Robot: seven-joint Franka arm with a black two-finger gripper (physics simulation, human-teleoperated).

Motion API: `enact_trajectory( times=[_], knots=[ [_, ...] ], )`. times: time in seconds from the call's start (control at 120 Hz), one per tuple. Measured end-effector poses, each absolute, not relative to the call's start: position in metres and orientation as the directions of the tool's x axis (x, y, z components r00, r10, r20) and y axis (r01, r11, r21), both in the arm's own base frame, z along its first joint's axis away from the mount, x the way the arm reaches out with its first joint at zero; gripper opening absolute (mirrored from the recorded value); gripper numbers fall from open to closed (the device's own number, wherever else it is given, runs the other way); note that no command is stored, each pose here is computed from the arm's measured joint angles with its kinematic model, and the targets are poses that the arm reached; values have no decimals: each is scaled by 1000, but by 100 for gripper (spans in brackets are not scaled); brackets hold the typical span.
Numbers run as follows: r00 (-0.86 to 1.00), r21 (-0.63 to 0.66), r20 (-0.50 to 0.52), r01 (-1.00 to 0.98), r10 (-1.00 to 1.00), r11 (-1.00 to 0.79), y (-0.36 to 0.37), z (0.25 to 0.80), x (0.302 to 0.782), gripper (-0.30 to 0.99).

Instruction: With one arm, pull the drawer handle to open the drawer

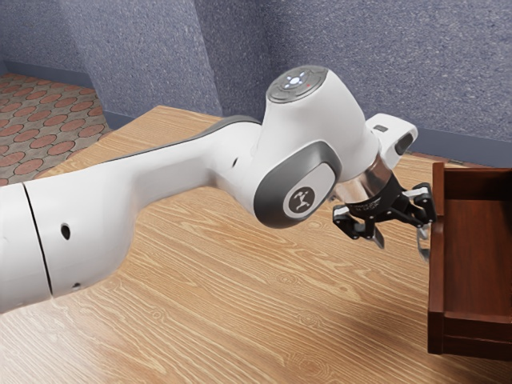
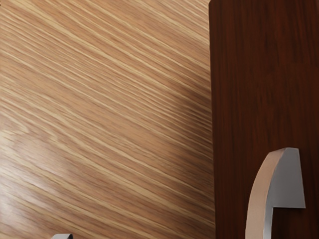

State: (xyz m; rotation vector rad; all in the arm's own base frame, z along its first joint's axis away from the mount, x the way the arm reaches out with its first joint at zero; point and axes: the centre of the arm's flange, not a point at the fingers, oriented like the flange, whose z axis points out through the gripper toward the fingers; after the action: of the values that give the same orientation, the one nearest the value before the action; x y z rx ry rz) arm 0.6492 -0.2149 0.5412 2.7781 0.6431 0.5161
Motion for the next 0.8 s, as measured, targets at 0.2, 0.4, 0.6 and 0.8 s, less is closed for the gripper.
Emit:
enact_trajectory(
  times=[0.2, 0.4, 0.6, 0.8],
  knots=[
    [839, 311, 279, 381, 467, -871, -214, 541, 649, 44],
    [834, 307, 279, 393, 477, -867, -206, 543, 644, 44],
    [830, 302, 276, 405, 485, -863, -199, 540, 641, 44],
    [824, 300, 282, 410, 491, -861, -195, 541, 638, 43]
  ],
)
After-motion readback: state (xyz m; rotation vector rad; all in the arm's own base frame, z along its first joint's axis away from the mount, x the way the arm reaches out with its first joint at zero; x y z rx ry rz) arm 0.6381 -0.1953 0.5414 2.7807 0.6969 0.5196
